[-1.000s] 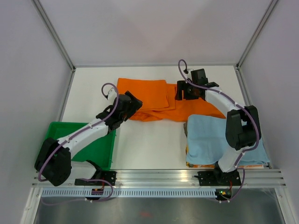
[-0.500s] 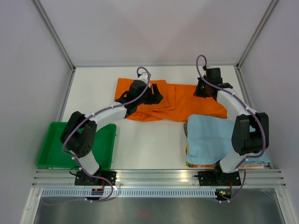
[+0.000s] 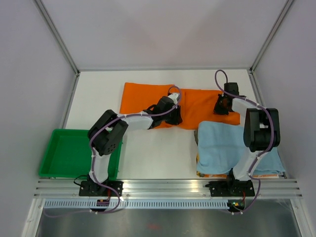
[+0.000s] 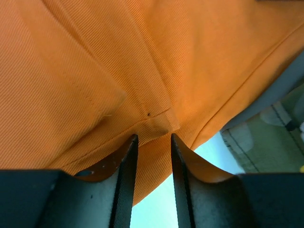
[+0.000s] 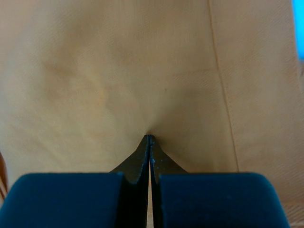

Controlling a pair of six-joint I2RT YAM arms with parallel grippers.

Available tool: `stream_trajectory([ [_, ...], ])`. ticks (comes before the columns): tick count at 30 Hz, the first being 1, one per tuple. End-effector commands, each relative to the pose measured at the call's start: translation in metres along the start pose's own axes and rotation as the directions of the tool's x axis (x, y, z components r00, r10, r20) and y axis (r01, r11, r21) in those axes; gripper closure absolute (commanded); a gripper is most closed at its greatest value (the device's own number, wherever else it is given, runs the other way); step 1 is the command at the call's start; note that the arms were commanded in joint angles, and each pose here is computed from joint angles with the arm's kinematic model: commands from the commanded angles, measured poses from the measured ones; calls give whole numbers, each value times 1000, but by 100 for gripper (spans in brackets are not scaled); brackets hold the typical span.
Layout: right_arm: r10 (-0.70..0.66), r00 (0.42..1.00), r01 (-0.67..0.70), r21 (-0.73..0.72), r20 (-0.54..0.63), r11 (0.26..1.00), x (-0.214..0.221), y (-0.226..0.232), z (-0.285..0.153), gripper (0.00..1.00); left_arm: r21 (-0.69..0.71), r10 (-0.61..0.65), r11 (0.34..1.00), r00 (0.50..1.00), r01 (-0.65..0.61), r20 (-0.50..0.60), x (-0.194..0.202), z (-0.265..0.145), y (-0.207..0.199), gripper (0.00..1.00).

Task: Fold and stack the trousers
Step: Fold the trousers

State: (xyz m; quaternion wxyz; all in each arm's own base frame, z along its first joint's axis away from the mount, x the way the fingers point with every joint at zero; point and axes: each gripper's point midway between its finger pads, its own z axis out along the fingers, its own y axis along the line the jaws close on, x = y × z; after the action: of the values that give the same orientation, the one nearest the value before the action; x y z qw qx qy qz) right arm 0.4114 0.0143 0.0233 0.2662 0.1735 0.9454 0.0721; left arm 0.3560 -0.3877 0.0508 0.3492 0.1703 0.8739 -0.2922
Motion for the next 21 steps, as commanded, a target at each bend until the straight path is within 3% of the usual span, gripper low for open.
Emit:
stream_trajectory([
  [1, 5, 996, -8, 25, 93, 1000, -39, 0, 8, 100, -47, -21, 999, 1000, 21, -14, 5, 0, 11, 61],
  [8, 23, 993, -30, 60, 118, 998, -58, -13, 21, 100, -71, -43, 997, 996, 38, -83, 38, -19, 21, 65],
  [11, 29, 992, -36, 55, 125, 998, -63, -14, 20, 100, -15, -46, 999, 994, 45, -94, 41, -25, 9, 65],
  [14, 8, 989, -14, 40, 145, 999, -70, -11, 9, 100, 21, -63, 998, 997, 64, -48, 20, -46, -7, 61],
  [17, -13, 986, 19, -29, 163, 999, -78, 4, -7, 100, 58, -66, 996, 997, 63, 41, -21, -83, -24, 46],
  [19, -24, 984, 36, -70, 174, 997, -83, 14, -22, 94, 45, -104, 994, 989, 99, 106, -54, -115, -12, 34],
  [20, -26, 984, 45, -100, 177, 994, -84, 21, -27, 88, 52, -129, 991, 983, 123, 132, -67, -126, -7, 23],
  [21, -24, 983, 44, -113, 180, 993, -84, 23, -31, 83, 40, -174, 985, 971, 170, 166, -86, -139, 19, 20],
])
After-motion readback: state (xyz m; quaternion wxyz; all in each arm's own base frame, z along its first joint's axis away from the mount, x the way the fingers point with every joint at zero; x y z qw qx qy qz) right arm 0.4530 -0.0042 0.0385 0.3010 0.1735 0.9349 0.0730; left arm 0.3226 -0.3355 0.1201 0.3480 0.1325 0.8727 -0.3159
